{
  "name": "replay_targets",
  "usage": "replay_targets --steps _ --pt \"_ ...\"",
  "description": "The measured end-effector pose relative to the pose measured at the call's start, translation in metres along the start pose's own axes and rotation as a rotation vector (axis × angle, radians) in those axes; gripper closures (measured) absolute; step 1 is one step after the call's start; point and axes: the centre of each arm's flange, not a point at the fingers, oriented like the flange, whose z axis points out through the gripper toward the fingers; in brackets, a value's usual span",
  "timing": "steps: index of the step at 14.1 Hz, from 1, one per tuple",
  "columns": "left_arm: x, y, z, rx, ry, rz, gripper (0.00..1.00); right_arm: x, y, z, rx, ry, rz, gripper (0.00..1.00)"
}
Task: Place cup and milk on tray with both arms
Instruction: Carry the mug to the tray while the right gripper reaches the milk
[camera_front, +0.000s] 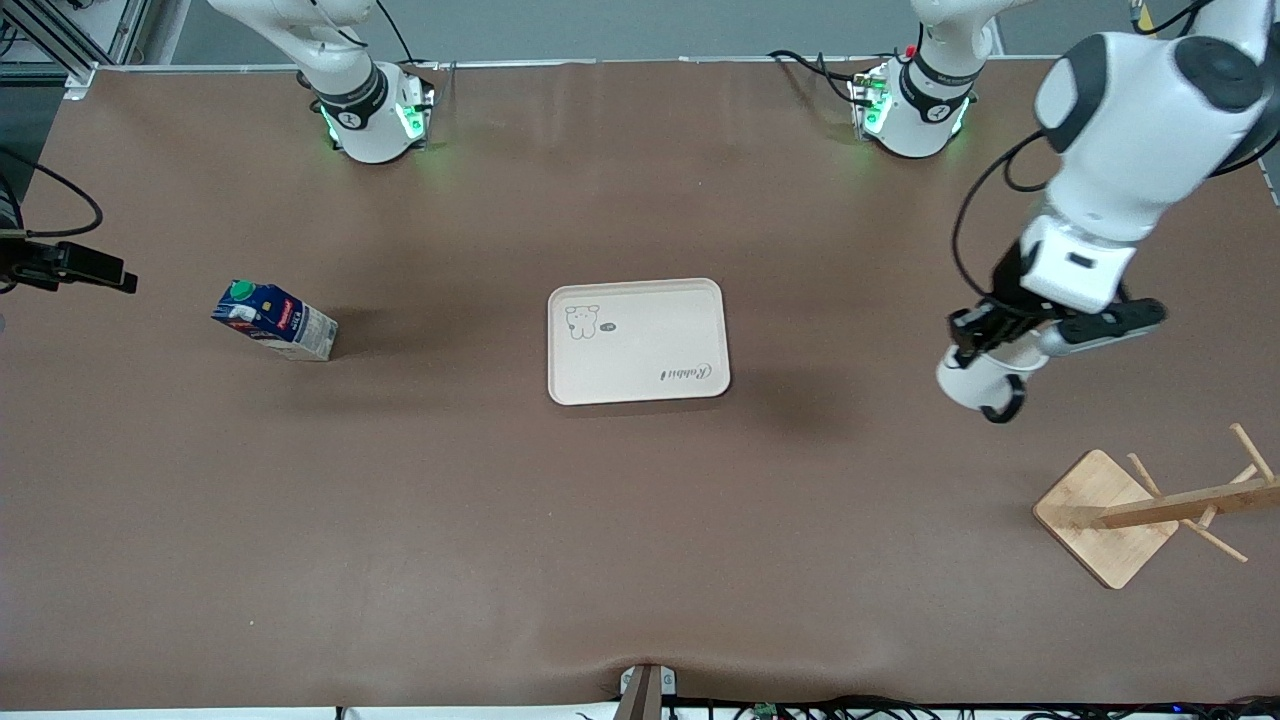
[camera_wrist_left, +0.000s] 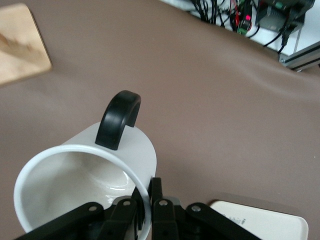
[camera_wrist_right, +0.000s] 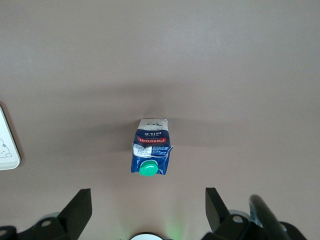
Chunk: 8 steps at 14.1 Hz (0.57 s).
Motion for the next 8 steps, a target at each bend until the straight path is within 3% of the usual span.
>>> replay_targets --steps 5,8 --pt "-0.014 0.060 0.015 0.019 -0.083 0.053 0.92 -0.005 0.030 0.025 0.020 -0.062 0.044 0.00" --pt "-0.030 0.078 0.024 0.016 -0.115 0.089 0.92 -0.006 0.043 0.041 0.027 -0.070 0.056 0.00"
